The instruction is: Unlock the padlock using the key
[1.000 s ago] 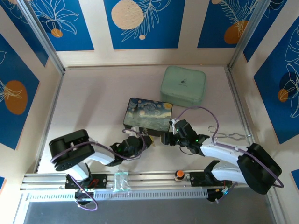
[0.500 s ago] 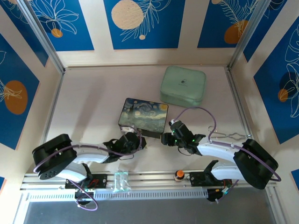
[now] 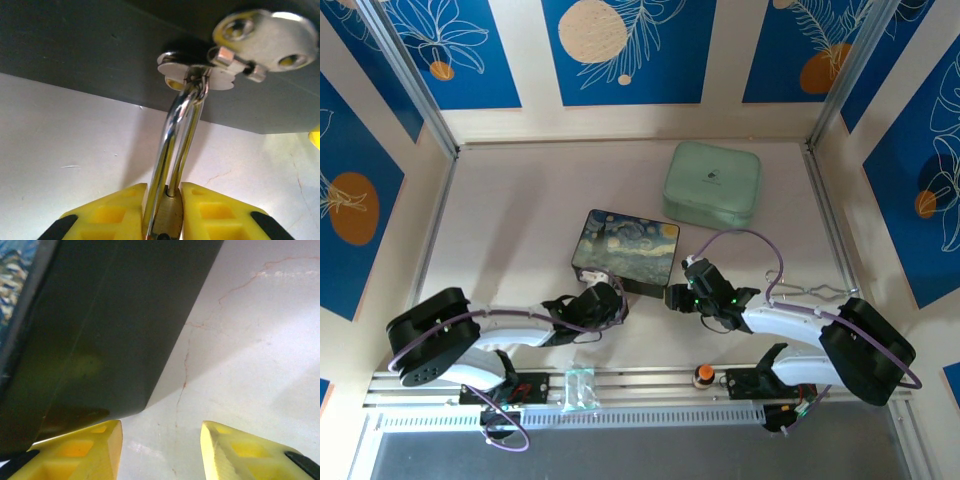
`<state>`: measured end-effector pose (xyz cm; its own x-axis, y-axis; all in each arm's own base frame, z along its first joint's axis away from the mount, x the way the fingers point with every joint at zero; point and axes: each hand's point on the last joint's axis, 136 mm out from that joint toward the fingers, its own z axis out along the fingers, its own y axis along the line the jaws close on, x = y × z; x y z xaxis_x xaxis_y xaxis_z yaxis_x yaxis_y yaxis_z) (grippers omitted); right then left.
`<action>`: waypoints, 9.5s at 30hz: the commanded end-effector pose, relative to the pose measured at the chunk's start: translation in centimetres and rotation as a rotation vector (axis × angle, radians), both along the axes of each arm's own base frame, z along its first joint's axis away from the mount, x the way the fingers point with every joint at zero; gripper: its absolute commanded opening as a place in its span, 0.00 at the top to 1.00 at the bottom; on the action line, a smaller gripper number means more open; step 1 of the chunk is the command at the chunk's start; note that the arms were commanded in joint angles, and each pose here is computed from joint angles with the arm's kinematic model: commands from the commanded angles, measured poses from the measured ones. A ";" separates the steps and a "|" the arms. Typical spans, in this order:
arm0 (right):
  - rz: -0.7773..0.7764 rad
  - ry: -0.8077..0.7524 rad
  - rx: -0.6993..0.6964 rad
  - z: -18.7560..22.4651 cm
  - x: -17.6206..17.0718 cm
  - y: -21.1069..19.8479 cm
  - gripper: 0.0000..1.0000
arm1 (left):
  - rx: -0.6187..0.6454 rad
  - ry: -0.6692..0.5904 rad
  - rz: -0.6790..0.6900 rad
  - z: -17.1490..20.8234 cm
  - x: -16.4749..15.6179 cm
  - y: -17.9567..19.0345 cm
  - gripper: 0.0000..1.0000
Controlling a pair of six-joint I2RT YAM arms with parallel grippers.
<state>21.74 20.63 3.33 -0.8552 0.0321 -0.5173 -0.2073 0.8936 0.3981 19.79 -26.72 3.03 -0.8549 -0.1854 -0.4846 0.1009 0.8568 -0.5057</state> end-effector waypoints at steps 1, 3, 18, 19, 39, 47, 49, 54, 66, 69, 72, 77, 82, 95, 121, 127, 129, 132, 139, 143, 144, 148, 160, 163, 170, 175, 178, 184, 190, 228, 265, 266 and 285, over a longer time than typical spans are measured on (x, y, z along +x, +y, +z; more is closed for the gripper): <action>-0.015 -0.019 0.006 0.6 0.5 0.2 0.55 | 0.093 -0.014 0.002 -0.6 0.1 1.3 0.78; -0.017 -0.015 0.004 0.5 0.4 0.2 0.55 | 0.149 -0.023 0.000 -0.5 0.0 1.8 0.78; -0.019 -0.003 -0.020 0.1 0.2 0.4 0.55 | 0.315 -0.041 -0.003 -1.2 -0.3 2.9 0.75; -0.017 -0.002 -0.019 0.1 0.1 0.5 0.55 | 0.321 -0.045 0.000 -1.2 -0.3 3.0 0.74; -0.015 0.013 -0.057 -0.9 -0.5 -0.1 0.56 | 0.522 -0.175 -0.034 0.4 -0.4 2.7 0.73; -0.025 0.018 -0.061 -1.3 -0.7 -0.4 0.56 | 0.555 -0.162 -0.045 0.3 -1.0 2.0 0.71; -0.027 0.018 -0.061 -1.3 -0.7 -0.4 0.56 | 0.581 -0.166 -0.042 0.4 -1.1 2.2 0.68; -0.031 0.021 -0.061 -1.5 -0.7 -0.4 0.56 | 0.623 -0.179 -0.044 0.6 -1.1 2.3 0.75; -0.037 0.030 -0.056 -1.7 -0.9 -0.5 0.56 | 0.774 -0.202 -0.034 1.2 -0.8 4.7 0.83; -0.040 0.029 -0.055 -1.7 -0.9 -0.5 0.56 | 0.759 -0.189 -0.048 0.8 -0.9 4.1 0.83; -0.043 0.032 -0.049 -1.8 -0.9 -0.5 0.56 | 0.760 -0.170 -0.057 0.2 -1.0 3.5 0.80; -0.045 0.036 -0.052 -2.0 -1.1 -0.6 0.56 | 0.730 -0.170 -0.068 0.6 -1.2 2.6 0.76; -0.048 0.038 -0.052 -2.1 -1.1 -0.7 0.56 | 0.704 -0.153 -0.081 0.5 -1.6 1.8 0.71; 0.064 -0.090 0.082 2.6 -3.2 0.8 0.52 | 0.335 -0.145 -0.080 4.4 -1.4 1.4 0.39; 0.344 -0.020 0.064 2.7 -3.0 16.2 0.56 | -0.072 -0.214 0.067 11.3 3.8 7.9 0.15; 0.374 -0.003 0.015 0.8 -2.9 17.6 0.56 | -0.054 -0.198 0.074 10.3 3.5 8.4 0.14; 0.365 0.004 0.010 0.2 -2.7 17.6 0.56 | -0.069 -0.195 0.076 10.1 3.4 8.3 0.13; 0.357 0.021 0.014 -0.4 -2.7 17.5 0.58 | -0.094 -0.191 0.083 9.8 3.4 8.1 0.12; 0.373 0.032 0.043 -1.0 -3.1 17.2 0.65 | -0.100 -0.172 0.087 8.8 3.2 8.1 0.10; 0.357 0.044 0.058 -1.2 -3.3 16.9 0.69 | -0.057 -0.186 0.097 9.1 3.3 8.8 0.09; 0.352 0.044 0.060 -1.3 -3.3 16.8 0.69 | -0.041 -0.193 0.101 9.3 3.4 9.0 0.09; 0.329 0.054 0.056 -2.0 -3.1 16.3 0.64 | -0.017 -0.231 0.106 10.4 3.7 9.4 0.09; 0.346 0.055 -0.013 -3.7 -3.4 16.9 0.61 | -0.008 -0.222 0.109 9.7 3.7 9.5 0.08; 0.333 0.069 0.029 -3.7 -3.7 16.8 0.68 | 0.000 -0.229 0.109 9.8 3.8 9.6 0.08; 0.305 0.101 0.107 -3.2 -4.1 15.6 0.78 | 0.063 -0.272 0.111 10.8 4.5 10.2 0.08; 0.254 0.121 0.157 -3.5 -3.9 14.5 0.88 | 0.137 -0.323 0.121 12.4 6.1 10.8 0.07; 0.238 0.134 0.172 -3.6 -3.8 14.0 0.91 | 0.204 -0.365 0.136 13.6 7.6 11.5 0.05; 0.183 0.157 0.249 -3.2 -3.5 12.9 0.92 | 0.350 -0.413 0.181 13.8 10.7 13.2 0.03; 0.131 0.179 0.262 -3.8 -3.3 12.0 0.93 | 0.373 -0.367 0.166 11.1 13.0 12.8 0.03; 0.257 0.071 0.187 -2.9 -6.0 15.6 0.44 | 0.263 -0.278 0.118 5.1 11.1 11.7 0.17; -0.144 -0.018 -0.243 -7.0 -1.9 13.0 0.48 | 0.255 -0.269 0.150 5.2 10.9 12.2 0.22; -0.154 -0.024 -0.258 -7.1 -1.6 12.9 0.50 | 0.255 -0.268 0.150 5.2 10.9 12.2 0.22; -0.101 -0.123 -0.188 -3.9 -2.1 9.5 0.95 | 0.295 -0.316 0.169 8.2 10.5 13.4 0.16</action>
<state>20.68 35.06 1.78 -0.7358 0.0714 -0.6734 -0.2060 0.9237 0.3230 30.54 -14.43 10.13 -0.6378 -0.1392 -0.7575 0.0782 0.9667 -0.2435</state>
